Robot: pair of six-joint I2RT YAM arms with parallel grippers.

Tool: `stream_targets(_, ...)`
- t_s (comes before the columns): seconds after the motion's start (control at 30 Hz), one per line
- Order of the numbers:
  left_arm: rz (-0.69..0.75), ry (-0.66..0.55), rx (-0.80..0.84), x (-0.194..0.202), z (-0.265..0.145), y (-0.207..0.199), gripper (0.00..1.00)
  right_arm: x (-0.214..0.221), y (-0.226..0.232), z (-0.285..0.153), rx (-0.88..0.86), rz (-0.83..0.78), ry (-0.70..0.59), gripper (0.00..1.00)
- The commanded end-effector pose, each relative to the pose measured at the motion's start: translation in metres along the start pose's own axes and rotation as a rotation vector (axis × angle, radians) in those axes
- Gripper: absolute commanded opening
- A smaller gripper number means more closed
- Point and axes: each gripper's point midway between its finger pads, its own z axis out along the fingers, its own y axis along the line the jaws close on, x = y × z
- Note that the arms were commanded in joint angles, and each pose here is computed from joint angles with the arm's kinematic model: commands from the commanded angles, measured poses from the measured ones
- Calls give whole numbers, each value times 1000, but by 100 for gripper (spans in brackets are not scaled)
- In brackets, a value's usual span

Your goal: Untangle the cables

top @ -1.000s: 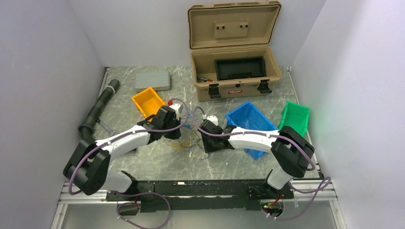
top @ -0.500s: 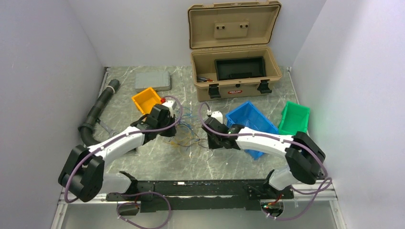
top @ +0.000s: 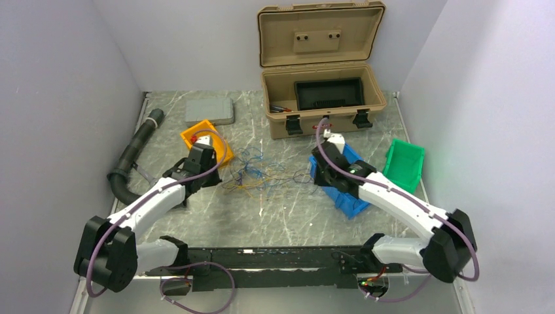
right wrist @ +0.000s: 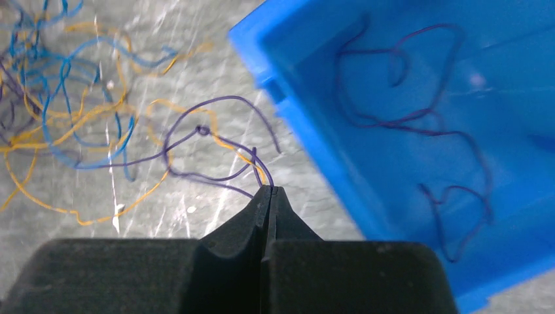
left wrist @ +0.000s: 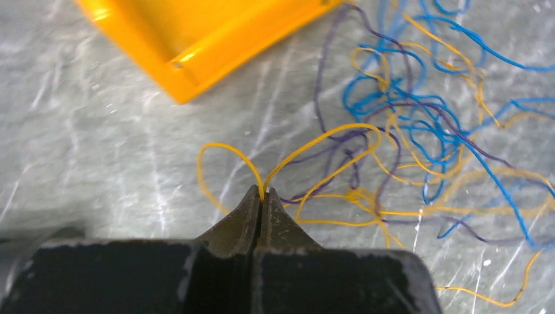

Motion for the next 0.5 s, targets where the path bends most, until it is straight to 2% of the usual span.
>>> stream_targets(0.0, -138, -46, -132, -4, -10, 34, 0, -43, -29, -35, 58, 20, -124, 0)
stream_targets(0.17, -190, -84, -138, -8, -17, 42, 0, -79, -36, -71, 40, 25, -239, 0)
stream_targets(0.37, -148, -104, -70, -16, -23, 31, 0, -101, -24, -101, -54, 21, -315, 0)
stream_targets(0.43, -99, -107, -23, -21, -28, 20, 0, -110, -22, -112, -70, 11, -346, 0)
stream_targets(0.47, -36, -117, 59, -25, -31, 2, 0, -115, -15, -119, -110, -5, -363, 0)
